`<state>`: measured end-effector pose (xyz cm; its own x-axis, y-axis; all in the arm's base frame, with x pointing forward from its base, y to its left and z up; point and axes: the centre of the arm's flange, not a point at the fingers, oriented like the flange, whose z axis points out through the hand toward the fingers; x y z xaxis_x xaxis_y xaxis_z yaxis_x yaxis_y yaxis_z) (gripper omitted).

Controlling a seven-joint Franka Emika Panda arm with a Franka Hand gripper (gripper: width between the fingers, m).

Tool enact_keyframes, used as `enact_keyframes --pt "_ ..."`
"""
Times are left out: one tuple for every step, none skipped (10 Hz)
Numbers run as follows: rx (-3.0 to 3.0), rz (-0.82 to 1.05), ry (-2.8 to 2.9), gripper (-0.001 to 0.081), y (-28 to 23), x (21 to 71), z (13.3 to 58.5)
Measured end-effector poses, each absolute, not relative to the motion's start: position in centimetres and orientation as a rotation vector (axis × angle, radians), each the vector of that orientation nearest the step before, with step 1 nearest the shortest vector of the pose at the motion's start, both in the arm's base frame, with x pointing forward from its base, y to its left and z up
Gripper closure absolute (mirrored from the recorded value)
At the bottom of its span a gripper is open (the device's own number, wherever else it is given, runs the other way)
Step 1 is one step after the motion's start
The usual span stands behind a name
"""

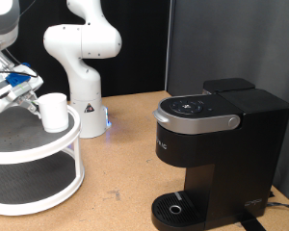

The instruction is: Make a cup of coffee with the keurig machine

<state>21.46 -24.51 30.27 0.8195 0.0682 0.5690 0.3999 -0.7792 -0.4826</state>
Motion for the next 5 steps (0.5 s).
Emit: enact_keyframes --pt "-2.386 -0.717 -0.339 0.0733 -24.5 21.4 30.3" --pt "-2.379 -0.718 -0.333 0.0733 -24.4 21.4 30.5" --pt "-2.376 -0.721 -0.316 0.0733 -24.5 21.4 30.8" --pt "-2.367 -0.743 -0.275 0.0733 -24.5 21.5 31.3" --pt "-2.357 -0.762 -0.217 0.0733 -24.5 21.8 31.9"
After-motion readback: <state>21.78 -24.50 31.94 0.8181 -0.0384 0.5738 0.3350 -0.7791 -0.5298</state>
